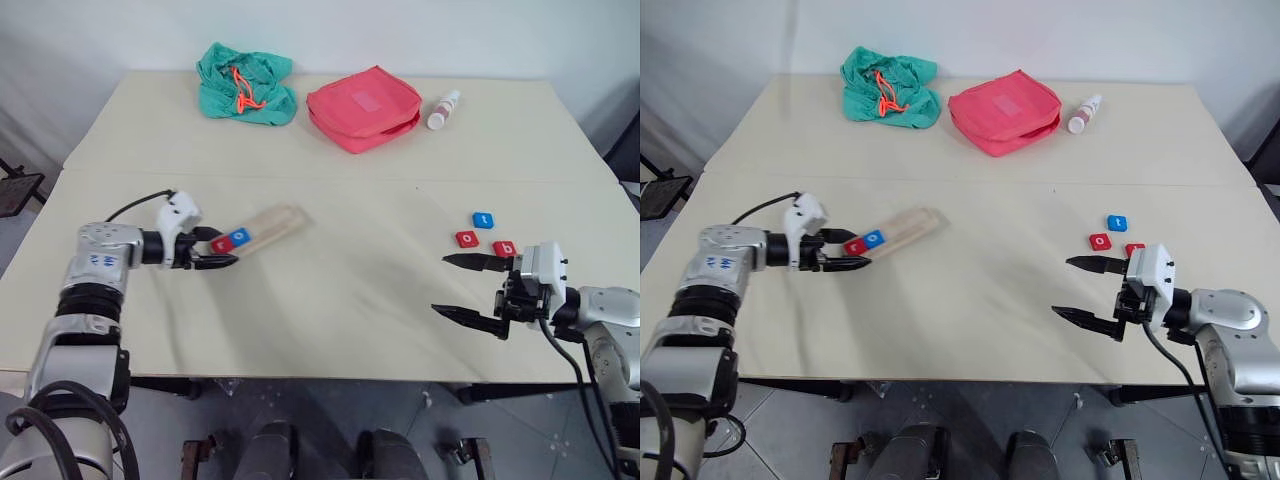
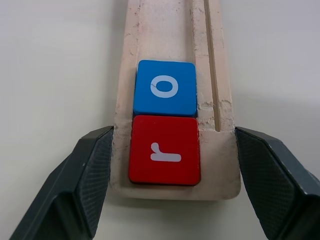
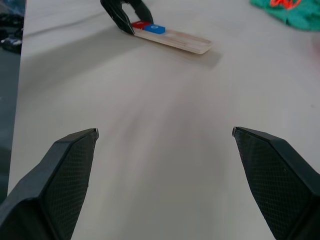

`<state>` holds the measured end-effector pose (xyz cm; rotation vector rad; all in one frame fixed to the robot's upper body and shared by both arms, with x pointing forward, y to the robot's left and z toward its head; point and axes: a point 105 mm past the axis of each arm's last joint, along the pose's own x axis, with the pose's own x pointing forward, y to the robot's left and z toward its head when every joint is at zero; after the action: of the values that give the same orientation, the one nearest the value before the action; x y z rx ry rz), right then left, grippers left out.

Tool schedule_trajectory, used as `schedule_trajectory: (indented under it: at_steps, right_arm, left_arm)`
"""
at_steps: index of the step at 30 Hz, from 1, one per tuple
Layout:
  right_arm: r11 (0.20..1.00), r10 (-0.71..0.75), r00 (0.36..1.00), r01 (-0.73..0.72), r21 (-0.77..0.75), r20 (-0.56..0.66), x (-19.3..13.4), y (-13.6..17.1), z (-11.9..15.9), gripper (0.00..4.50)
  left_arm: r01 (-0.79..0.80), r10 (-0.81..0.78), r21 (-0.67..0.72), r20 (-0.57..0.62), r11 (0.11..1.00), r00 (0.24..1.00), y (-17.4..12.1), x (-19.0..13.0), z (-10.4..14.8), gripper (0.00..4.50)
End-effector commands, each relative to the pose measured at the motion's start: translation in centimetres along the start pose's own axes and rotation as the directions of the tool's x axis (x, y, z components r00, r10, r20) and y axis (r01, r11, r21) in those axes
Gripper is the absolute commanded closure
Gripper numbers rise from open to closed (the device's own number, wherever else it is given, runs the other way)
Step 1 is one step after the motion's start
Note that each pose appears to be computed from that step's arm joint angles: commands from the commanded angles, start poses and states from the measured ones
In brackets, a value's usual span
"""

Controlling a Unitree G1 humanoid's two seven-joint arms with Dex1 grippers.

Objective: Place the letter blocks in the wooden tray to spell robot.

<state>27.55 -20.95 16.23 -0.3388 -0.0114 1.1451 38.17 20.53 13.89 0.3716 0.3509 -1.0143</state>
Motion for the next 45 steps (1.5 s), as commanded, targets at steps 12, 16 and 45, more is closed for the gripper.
schedule_trajectory:
  at_steps: [12, 16, 45]
  right_arm:
    - [1.0, 0.009, 0.999, -0.009, -0.008, -0.048, -2.1, -0.3, -0.3, 0.0]
    - [1.0, -0.01, 0.999, 0.01, -0.005, -0.051, -2.4, 0.0, -0.5, 0.0]
    - [0.997, -0.072, 0.996, 0.072, -0.001, -0.059, -3.3, 0.5, -0.6, 0.0]
  left_arm:
    - [0.269, -0.268, 0.182, -0.031, 0.946, 0.963, -8.1, 6.6, 3.7, 1.1]
    - [0.297, -0.293, 0.213, -0.051, 0.931, 0.955, -9.5, 7.6, 4.0, 1.1]
    - [0.336, -0.323, 0.311, -0.092, 0.889, 0.942, -14.2, 10.3, 6.1, 0.03]
